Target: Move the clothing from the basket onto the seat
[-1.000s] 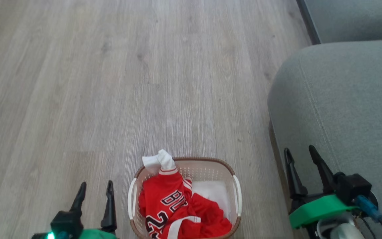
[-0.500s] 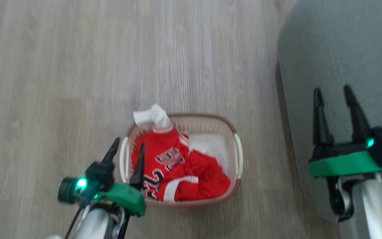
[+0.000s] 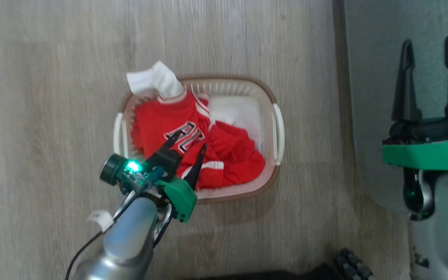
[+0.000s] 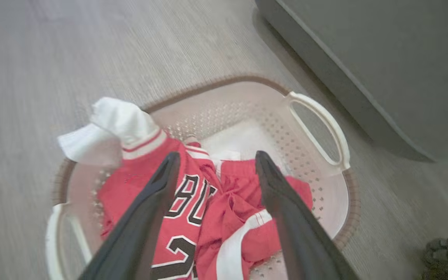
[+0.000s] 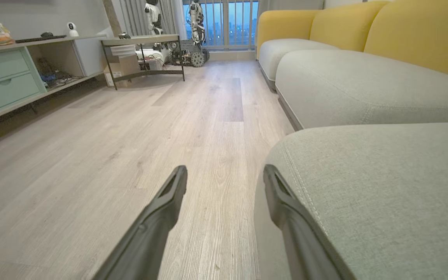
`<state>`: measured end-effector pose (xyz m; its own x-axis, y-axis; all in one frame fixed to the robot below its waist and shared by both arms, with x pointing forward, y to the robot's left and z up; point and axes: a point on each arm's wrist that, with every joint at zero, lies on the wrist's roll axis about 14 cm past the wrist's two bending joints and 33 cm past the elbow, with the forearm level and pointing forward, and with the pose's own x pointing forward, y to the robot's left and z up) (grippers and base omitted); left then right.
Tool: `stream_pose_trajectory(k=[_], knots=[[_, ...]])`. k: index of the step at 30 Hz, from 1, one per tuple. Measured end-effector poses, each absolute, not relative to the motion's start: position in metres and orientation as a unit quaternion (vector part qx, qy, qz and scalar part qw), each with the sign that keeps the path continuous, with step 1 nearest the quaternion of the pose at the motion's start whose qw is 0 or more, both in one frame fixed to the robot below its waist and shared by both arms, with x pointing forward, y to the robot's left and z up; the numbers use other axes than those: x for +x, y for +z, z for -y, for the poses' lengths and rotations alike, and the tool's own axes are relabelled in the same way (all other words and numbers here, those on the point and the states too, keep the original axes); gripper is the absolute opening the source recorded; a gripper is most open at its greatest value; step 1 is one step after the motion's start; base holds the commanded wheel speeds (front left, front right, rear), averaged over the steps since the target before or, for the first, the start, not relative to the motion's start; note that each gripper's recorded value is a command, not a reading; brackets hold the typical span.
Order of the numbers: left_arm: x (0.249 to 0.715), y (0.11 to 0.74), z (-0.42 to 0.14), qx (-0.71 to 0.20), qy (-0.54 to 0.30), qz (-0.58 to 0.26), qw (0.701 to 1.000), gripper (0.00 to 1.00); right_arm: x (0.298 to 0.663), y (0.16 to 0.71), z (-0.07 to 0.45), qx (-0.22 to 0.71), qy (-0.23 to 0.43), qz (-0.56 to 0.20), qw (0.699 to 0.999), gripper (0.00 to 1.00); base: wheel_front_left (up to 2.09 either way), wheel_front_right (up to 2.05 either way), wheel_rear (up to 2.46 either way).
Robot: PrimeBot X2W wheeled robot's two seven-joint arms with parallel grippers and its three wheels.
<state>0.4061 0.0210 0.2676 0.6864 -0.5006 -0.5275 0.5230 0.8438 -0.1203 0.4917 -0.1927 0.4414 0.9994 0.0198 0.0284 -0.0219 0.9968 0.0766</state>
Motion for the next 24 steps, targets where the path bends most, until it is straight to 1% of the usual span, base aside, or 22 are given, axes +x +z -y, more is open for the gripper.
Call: stream_pose_trajectory(k=[5, 10, 11, 13, 20, 24], knots=[[0.388, 0.223, -0.009, 0.017, -0.313, -0.344, 0.885, 1.0, 0.503, 0.419, 0.194, 0.034, 0.01, -0.002, 0.999, 1.0, 0.0, 0.0, 0.0], [0.364, 0.181, 0.0, 0.014, -0.348, -0.408, 0.844, 1.0, 0.513, 0.397, 0.194, 0.029, 0.014, -0.015, 0.999, 1.0, 0.0, 0.0, 0.0], [0.364, 0.181, 0.0, 0.014, -0.348, -0.408, 0.844, 1.0, 0.513, 0.397, 0.194, 0.029, 0.014, -0.015, 0.999, 1.0, 0.0, 0.0, 0.0], [0.357, 0.168, 0.008, 0.012, -0.368, -0.424, 0.828, 1.0, 0.515, 0.386, 0.196, 0.026, 0.011, -0.023, 0.999, 1.0, 0.0, 0.0, 0.0], [0.331, 0.142, 0.013, 0.02, -0.394, -0.471, 0.789, 1.0, 0.513, 0.362, 0.201, 0.021, 0.007, -0.048, 0.999, 1.0, 0.0, 0.0, 0.0], [0.325, 0.13, 0.005, 0.043, -0.384, -0.494, 0.779, 1.0, 0.515, 0.359, 0.202, 0.02, 0.006, -0.05, 0.999, 1.0, 0.0, 0.0, 0.0]])
